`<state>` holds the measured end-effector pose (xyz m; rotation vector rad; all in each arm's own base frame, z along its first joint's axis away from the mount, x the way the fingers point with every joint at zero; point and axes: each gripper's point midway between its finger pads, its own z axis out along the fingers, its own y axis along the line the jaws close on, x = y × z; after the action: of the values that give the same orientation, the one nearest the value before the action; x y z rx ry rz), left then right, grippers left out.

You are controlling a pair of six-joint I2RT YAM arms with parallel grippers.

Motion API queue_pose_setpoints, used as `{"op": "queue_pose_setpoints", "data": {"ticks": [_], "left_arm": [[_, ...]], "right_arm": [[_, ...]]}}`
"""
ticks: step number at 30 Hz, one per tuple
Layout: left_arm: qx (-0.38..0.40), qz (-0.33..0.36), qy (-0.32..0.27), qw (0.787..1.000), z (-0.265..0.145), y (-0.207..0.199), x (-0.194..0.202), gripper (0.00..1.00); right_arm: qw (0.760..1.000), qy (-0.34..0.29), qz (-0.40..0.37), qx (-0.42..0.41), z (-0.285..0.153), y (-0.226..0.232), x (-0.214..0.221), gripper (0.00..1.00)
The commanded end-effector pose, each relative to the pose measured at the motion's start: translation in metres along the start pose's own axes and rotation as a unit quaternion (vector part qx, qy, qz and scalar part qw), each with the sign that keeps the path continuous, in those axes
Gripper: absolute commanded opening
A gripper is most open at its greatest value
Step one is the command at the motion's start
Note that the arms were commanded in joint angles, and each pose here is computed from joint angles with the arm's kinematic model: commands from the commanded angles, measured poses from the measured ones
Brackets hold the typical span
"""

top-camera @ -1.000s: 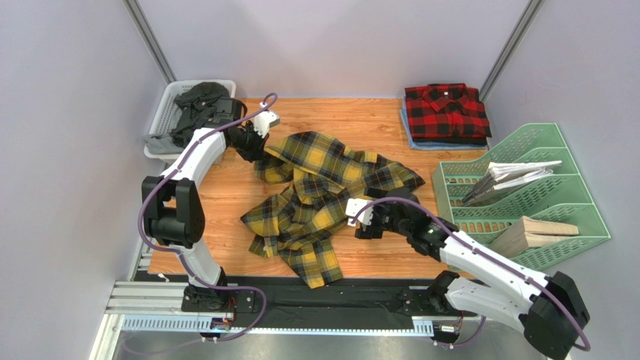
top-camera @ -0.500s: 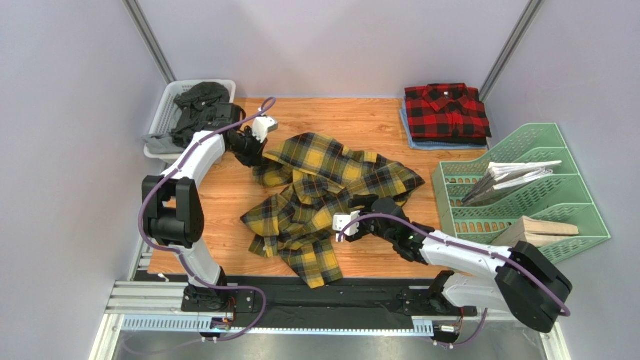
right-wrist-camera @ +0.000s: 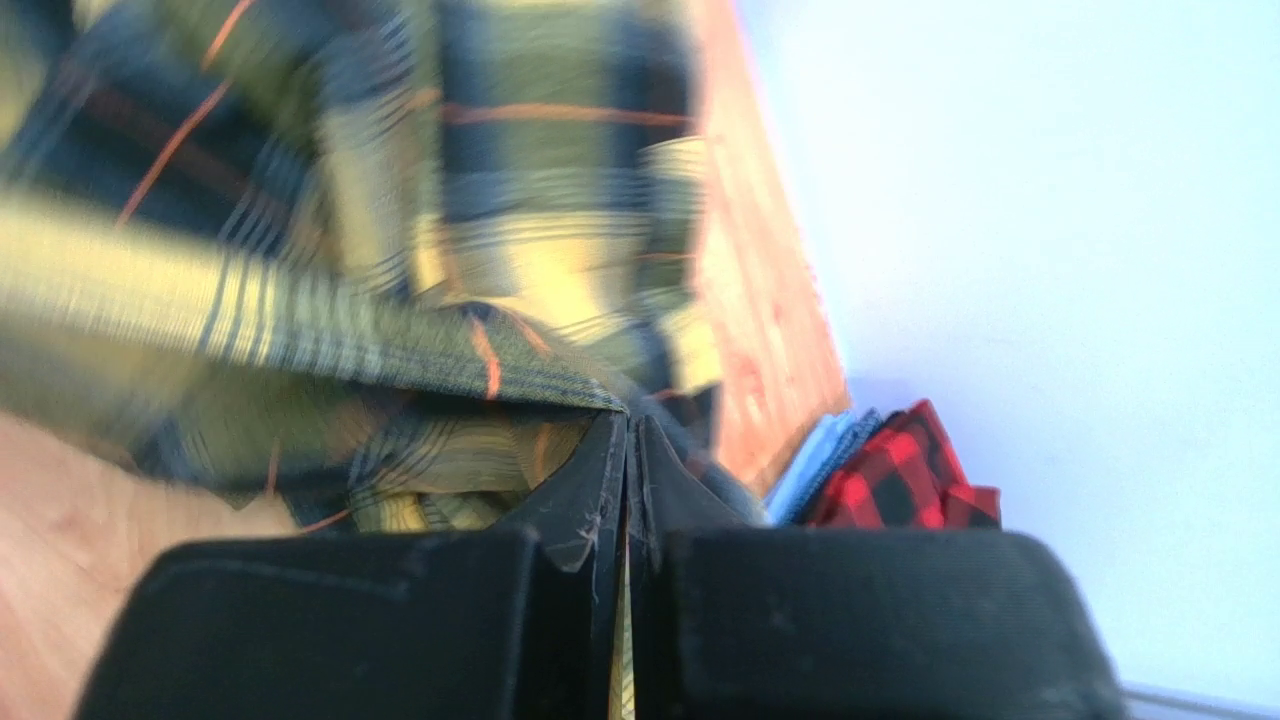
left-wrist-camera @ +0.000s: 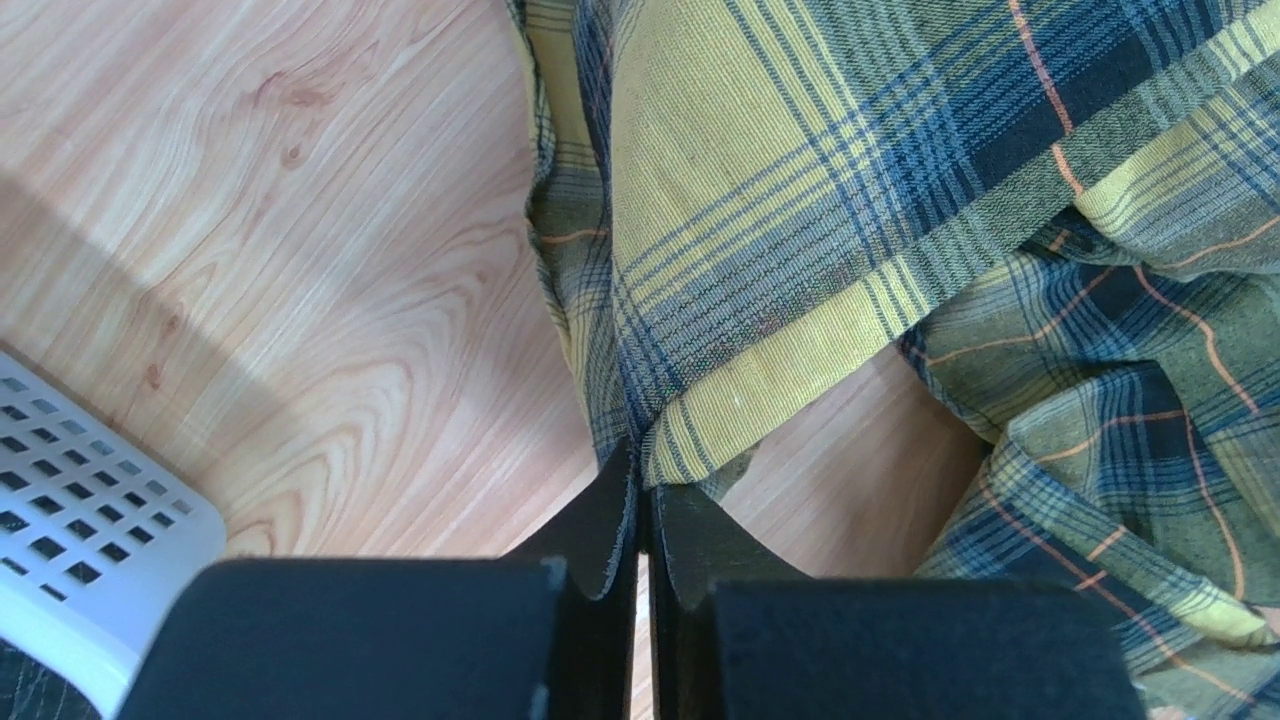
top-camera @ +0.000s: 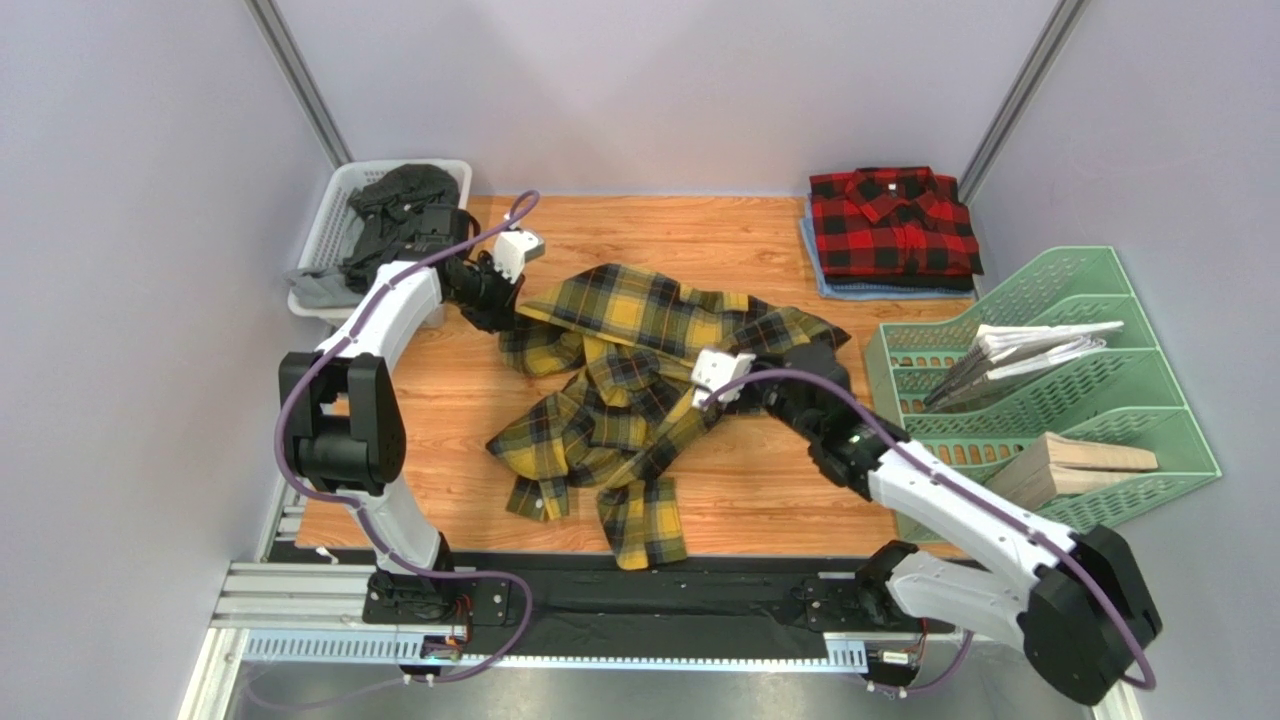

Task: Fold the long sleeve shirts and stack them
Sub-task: Flatten the shirt out

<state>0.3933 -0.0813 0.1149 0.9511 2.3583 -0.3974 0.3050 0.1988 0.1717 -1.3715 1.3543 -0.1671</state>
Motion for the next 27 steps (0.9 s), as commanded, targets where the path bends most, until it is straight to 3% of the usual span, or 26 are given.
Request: {"op": "queue_pose_setpoints", "data": {"ticks": [1,9,15,22,27], "left_arm": [[-0.022,0.014,-0.047,0.999,-0.030,0.010,-0.031,0.00],[-0.101,0.066,-0.114,0.986,-0.110,0.022,-0.092,0.00],[-0.184,0.138,-0.145,0.962,-0.200,0.015,-0.130,0.00],[-0.286,0.185,-0.229,0.912,-0.310,-0.015,-0.160,0.00],[-0.331,0.201,-0.332,0.860,-0.389,-0.060,-0.175,0.00]], "right_arm": [[0.992,-0.054,0.106,0.043,-0.033,-0.064,-0.039,0.00],[0.950,-0.059,0.253,0.173,-0.080,-0.195,-0.041,0.00],[0.903,-0.134,0.309,0.268,-0.146,-0.303,-0.079,0.00],[0.863,-0.222,0.279,0.359,-0.245,-0.367,-0.146,0.00],[0.824,-0.280,0.245,0.426,-0.326,-0.387,-0.195,0.00]]}}
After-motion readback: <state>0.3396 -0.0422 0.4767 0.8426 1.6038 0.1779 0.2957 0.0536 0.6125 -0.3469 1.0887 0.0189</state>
